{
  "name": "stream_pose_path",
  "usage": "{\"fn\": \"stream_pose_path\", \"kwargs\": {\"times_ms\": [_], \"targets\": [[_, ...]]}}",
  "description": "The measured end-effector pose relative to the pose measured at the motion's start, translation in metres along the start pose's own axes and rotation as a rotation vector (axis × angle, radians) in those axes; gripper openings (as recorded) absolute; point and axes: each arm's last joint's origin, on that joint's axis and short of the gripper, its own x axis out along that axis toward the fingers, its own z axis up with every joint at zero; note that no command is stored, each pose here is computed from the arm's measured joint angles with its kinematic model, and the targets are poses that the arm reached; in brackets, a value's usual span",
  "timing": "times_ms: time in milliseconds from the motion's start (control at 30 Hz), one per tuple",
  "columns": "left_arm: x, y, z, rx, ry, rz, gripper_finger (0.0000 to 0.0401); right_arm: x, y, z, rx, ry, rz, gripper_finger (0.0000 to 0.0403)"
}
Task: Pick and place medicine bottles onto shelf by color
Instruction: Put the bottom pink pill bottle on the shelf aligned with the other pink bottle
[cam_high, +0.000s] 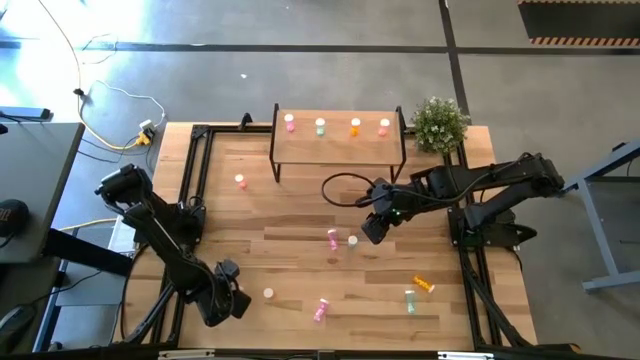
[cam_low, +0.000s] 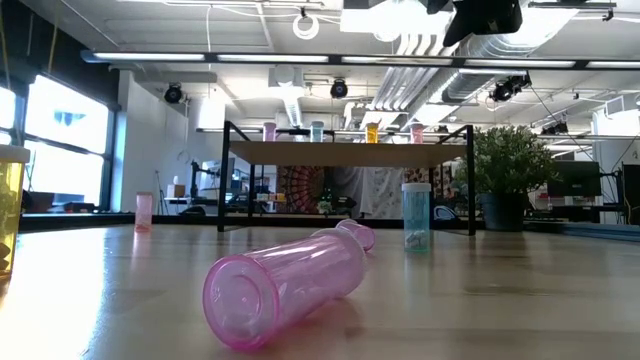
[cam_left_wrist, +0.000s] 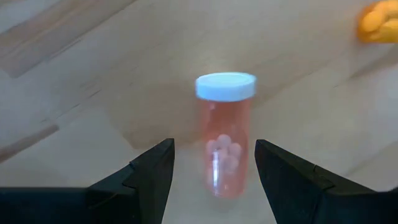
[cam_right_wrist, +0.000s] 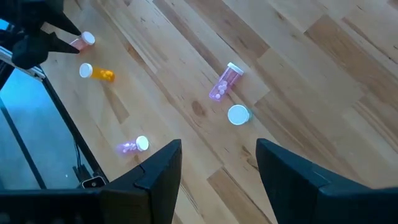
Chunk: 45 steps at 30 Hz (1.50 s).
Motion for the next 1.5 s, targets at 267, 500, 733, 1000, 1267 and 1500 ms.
{"fn": "stream_pose_path", "kwargs": {"times_ms": [267, 500, 733, 1000, 1267, 1500], "targets": [[0.007, 0.001, -0.003, 0.017, 0.02, 0.044, 0.0189, 0.0, 0.0, 0.0, -0.003, 0.0, 0.0, 0.0197], [0.007, 0.003, -0.002, 0.058, 0.024, 0.057, 0.0127, 0.0, 0.0, 0.0, -0.003, 0.0, 0.0, 0.0197], [0.004, 0.002, -0.002, 0.06, 0.031, 0.038, 0.0084, 0.0, 0.0, 0.0, -0.011, -0.001, 0.0, 0.0197], [-0.019, -0.015, -0.003, 0.067, -0.016, -0.113, 0.0093, -0.002, 0.015, 0.008, -0.192, -0.057, 0.186, 0.0197], [-0.069, -0.044, 0.018, 0.115, -0.228, -0.365, 0.0094, -0.009, 0.035, 0.019, -0.398, -0.187, 0.426, 0.0197], [-0.117, -0.056, 0.05, 0.202, -0.527, -0.488, 0.0095, -0.015, 0.043, 0.028, -0.467, -0.336, 0.479, 0.0197]]}}
